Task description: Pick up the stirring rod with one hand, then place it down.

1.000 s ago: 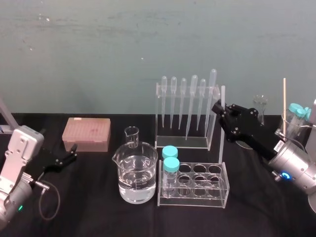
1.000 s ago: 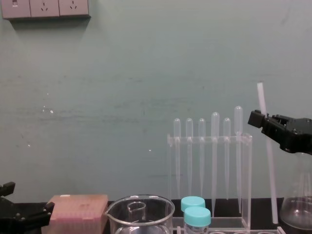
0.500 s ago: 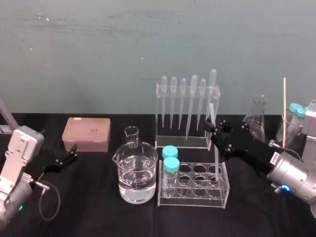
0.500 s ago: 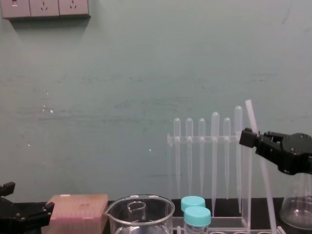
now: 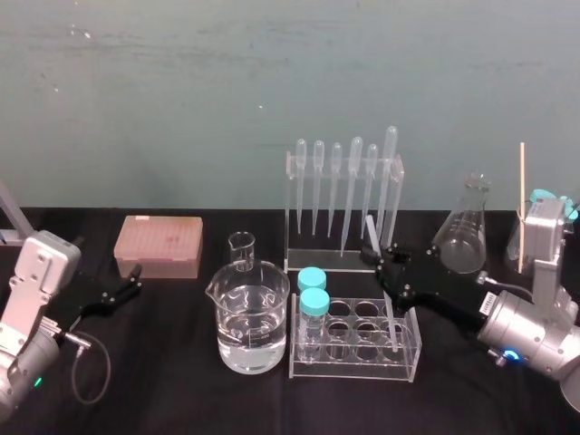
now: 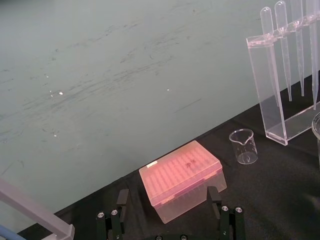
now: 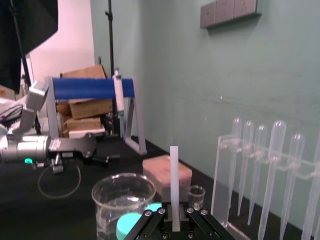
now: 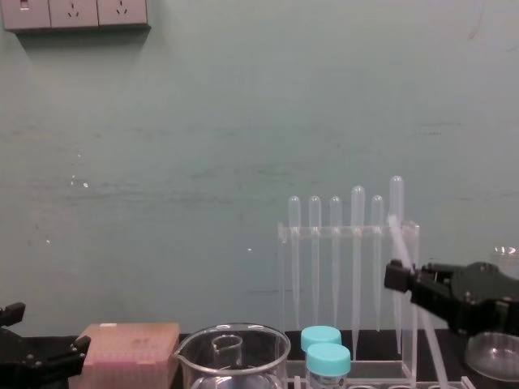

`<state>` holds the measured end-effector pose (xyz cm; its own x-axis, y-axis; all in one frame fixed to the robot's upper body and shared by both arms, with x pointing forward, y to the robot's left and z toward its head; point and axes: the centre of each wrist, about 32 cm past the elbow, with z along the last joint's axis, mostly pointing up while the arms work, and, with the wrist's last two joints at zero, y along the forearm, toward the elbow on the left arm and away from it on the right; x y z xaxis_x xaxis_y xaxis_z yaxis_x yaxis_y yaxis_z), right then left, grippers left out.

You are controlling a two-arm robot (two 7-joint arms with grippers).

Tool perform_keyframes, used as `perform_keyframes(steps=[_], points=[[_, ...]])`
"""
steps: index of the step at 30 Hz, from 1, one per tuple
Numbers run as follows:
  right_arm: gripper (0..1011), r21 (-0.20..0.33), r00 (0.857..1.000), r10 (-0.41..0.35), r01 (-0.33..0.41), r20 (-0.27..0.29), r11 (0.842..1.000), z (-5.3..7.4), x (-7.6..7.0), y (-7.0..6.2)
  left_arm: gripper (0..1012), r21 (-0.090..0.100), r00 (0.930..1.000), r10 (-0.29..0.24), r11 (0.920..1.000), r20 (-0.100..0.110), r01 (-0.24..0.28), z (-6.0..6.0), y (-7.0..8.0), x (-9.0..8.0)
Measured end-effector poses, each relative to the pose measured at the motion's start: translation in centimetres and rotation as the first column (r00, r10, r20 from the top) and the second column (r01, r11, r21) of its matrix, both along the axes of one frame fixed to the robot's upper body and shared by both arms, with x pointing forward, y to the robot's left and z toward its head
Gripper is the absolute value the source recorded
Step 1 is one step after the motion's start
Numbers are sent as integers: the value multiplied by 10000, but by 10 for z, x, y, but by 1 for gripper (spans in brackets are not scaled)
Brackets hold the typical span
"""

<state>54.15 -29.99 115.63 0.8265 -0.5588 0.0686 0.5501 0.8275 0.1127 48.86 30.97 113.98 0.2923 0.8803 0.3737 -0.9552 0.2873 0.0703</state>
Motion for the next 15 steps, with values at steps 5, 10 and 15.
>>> perform_keyframes(steps=[5, 10, 15], points=[[71, -239, 9991, 149, -159, -409, 9996, -9, 4, 0, 1000, 0, 10000, 0, 10000, 0, 0, 0, 0, 0], [71, -344, 9969, 228, -255, -757, 9991, -14, 8, 0, 1000, 0, 10000, 0, 10000, -1, 0, 0, 0, 0], [72, -389, 9961, 166, -200, -871, 9990, -16, 9, 1, 1000, 0, 10000, 0, 10000, -1, 0, 0, 0, 0]])
